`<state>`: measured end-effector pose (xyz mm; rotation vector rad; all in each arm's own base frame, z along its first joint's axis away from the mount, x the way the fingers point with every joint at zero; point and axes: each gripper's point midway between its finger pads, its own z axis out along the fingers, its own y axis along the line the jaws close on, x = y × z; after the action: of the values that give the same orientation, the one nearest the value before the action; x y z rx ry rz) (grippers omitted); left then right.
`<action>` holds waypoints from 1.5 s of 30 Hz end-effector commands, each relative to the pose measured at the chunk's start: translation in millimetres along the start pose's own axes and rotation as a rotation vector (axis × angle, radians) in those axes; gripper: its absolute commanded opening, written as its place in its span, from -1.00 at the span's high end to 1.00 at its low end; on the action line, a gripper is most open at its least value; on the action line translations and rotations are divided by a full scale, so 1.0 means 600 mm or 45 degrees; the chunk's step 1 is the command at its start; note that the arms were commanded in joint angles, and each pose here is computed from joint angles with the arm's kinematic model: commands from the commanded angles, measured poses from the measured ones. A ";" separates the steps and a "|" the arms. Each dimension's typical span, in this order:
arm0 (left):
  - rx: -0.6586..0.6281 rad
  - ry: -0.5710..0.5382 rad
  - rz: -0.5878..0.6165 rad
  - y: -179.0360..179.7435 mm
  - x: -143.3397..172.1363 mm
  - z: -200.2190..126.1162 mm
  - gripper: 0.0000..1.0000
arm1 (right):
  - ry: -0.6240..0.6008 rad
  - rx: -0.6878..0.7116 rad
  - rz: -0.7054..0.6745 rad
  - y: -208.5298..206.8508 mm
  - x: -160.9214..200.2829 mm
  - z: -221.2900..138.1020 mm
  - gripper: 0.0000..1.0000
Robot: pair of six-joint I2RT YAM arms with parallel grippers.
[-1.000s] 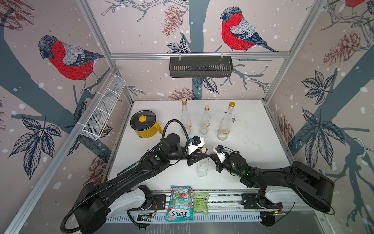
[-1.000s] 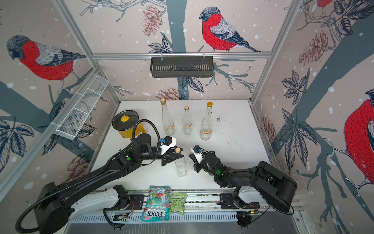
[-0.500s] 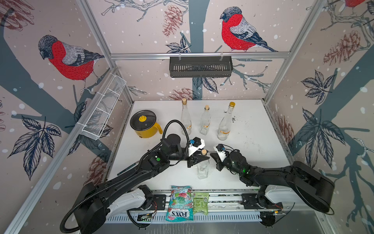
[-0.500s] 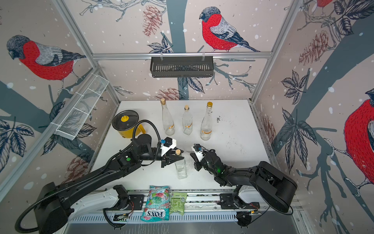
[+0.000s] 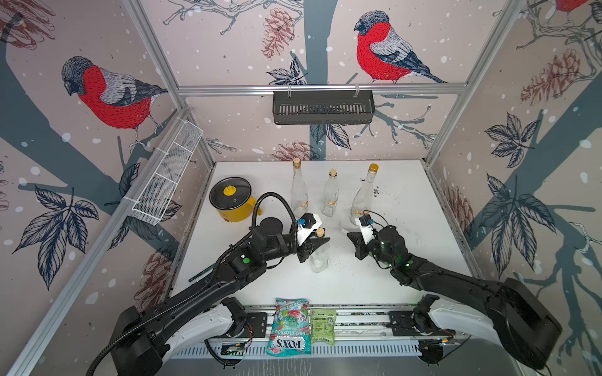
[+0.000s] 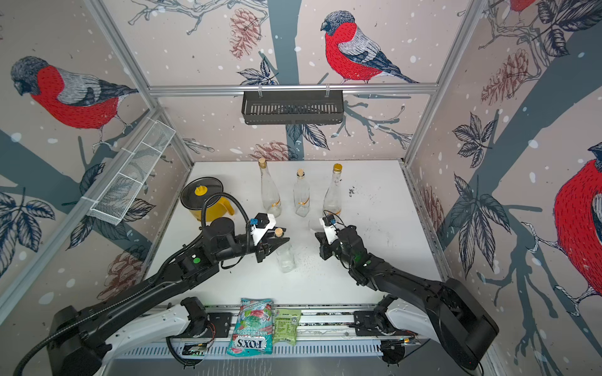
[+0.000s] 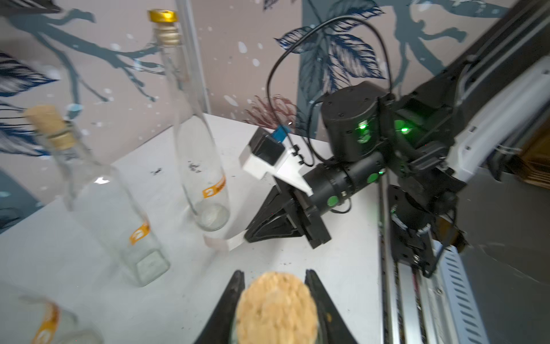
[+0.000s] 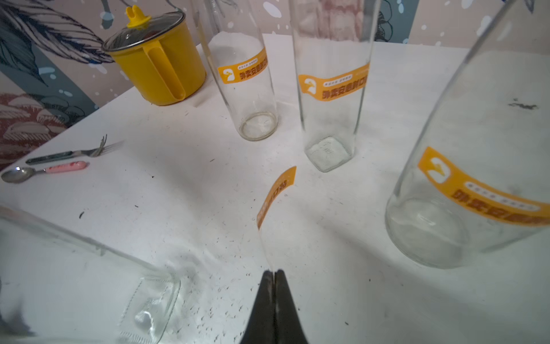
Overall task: Remove the label from the bottle
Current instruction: Tear open the label from the bottle, then place the label at the center of the board.
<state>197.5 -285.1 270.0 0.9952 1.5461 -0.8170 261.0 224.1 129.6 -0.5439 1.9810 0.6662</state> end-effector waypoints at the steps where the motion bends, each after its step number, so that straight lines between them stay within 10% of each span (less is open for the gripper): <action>1: -0.276 -0.054 -0.030 0.059 -0.022 -0.017 1.00 | 0.206 0.045 0.233 -0.022 0.038 -0.026 0.99; 23: -0.486 -0.180 -0.073 0.090 -0.049 -0.076 1.00 | 0.355 0.820 1.495 -0.325 0.120 -0.251 0.99; 45: -0.539 -0.201 -0.057 0.105 -0.050 -0.083 1.00 | 0.497 0.920 1.549 -0.411 0.166 -0.202 0.73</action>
<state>234.6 -219.2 282.3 0.6143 1.6203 -0.5254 281.7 -45.4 36.8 1.1275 2.6317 0.4842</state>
